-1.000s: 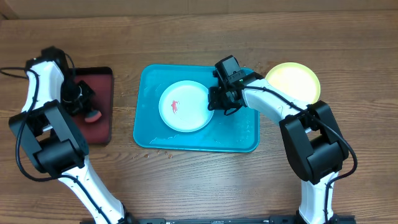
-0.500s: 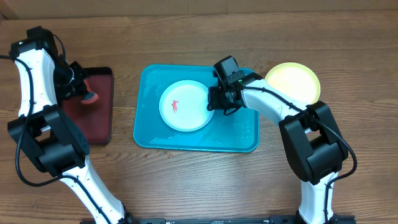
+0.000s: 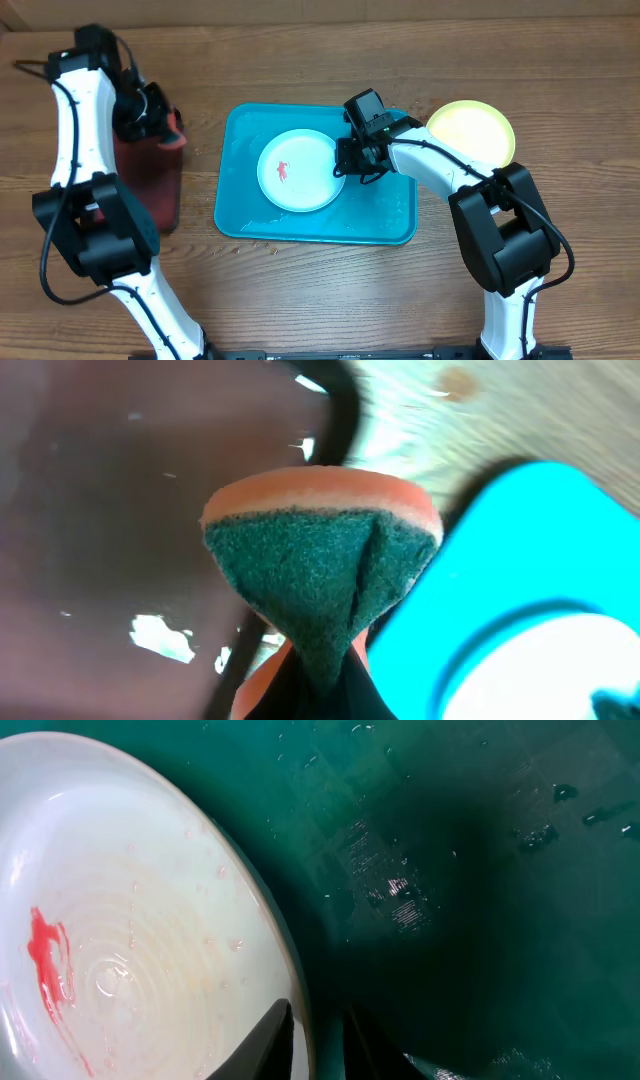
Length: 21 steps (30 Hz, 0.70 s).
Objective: Clean dirty plates on tray and stack at the side
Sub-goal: 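Carry the wet sponge with the left gripper onto the white plate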
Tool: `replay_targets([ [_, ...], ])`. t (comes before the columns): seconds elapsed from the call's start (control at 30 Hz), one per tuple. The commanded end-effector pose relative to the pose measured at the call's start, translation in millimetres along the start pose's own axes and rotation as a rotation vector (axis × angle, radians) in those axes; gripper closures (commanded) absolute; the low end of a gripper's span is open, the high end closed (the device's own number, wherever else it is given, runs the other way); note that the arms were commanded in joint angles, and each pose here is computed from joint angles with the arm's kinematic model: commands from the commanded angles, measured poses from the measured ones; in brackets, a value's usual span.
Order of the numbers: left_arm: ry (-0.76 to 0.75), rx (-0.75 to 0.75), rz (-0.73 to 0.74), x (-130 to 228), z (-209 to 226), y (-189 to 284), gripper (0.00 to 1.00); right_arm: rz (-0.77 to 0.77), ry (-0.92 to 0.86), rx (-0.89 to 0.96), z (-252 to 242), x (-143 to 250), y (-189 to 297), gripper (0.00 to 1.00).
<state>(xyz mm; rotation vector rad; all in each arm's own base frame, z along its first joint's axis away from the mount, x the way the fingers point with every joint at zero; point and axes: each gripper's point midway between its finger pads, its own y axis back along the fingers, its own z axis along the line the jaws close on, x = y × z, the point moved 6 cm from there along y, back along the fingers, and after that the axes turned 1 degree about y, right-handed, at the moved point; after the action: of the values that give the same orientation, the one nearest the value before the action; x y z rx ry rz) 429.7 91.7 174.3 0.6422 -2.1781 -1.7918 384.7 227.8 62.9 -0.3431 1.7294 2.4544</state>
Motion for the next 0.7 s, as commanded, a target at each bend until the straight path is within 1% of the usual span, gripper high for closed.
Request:
replay_targets([
  [0.0, -0.049, 0.053, -0.065, 10, -31, 37, 0.96, 0.001, -0.009, 0.051, -9, 2, -5, 0.80],
  [0.07, -0.077, 0.065, -0.029, 20, -44, 34, 0.96, 0.001, -0.009, 0.047, -8, 2, -5, 0.79],
  [0.1, -0.090, 0.068, -0.013, 25, -50, 32, 0.96, 0.003, -0.009, 0.039, -7, 2, -5, 0.77],
  [0.13, -0.111, 0.069, 0.003, 31, -58, 31, 0.96, 0.010, -0.009, 0.026, -6, 3, -5, 0.62],
  [0.17, -0.131, 0.069, 0.014, 36, -66, 29, 0.96, 0.015, -0.009, 0.013, -4, 4, -5, 0.51],
  [0.2, -0.153, 0.072, 0.021, 40, -74, 28, 0.96, 0.019, -0.009, 0.005, -3, 4, -5, 0.50],
  [0.23, -0.177, 0.074, 0.026, 45, -83, 26, 0.96, 0.017, -0.009, 0.005, -3, 4, -5, 0.53],
  [0.27, -0.199, 0.075, 0.033, 49, -91, 24, 0.96, 0.013, -0.008, 0.004, -3, 3, -5, 0.62],
  [0.3, -0.217, 0.077, 0.038, 53, -98, 23, 0.96, 0.010, -0.008, 0.001, -3, 2, -5, 0.68],
  [0.33, -0.242, 0.078, 0.047, 60, -108, 21, 0.96, 0.006, -0.007, 0.000, -2, 2, -5, 0.77],
  [0.37, -0.259, 0.078, 0.055, 64, -114, 19, 0.96, 0.006, -0.007, 0.000, -2, 1, -5, 0.82],
  [0.4, -0.280, 0.079, 0.063, 70, -121, 18, 0.96, 0.005, -0.007, 0.000, -2, 1, -5, 0.85],
  [0.47, -0.324, 0.082, 0.077, 82, -137, 13, 0.96, 0.007, -0.007, 0.000, -2, 2, -5, 0.88],
  [0.67, -0.404, 0.089, 0.104, 113, -171, -10, 0.96, 0.010, -0.008, 0.002, -3, 2, -5, 0.89],
])
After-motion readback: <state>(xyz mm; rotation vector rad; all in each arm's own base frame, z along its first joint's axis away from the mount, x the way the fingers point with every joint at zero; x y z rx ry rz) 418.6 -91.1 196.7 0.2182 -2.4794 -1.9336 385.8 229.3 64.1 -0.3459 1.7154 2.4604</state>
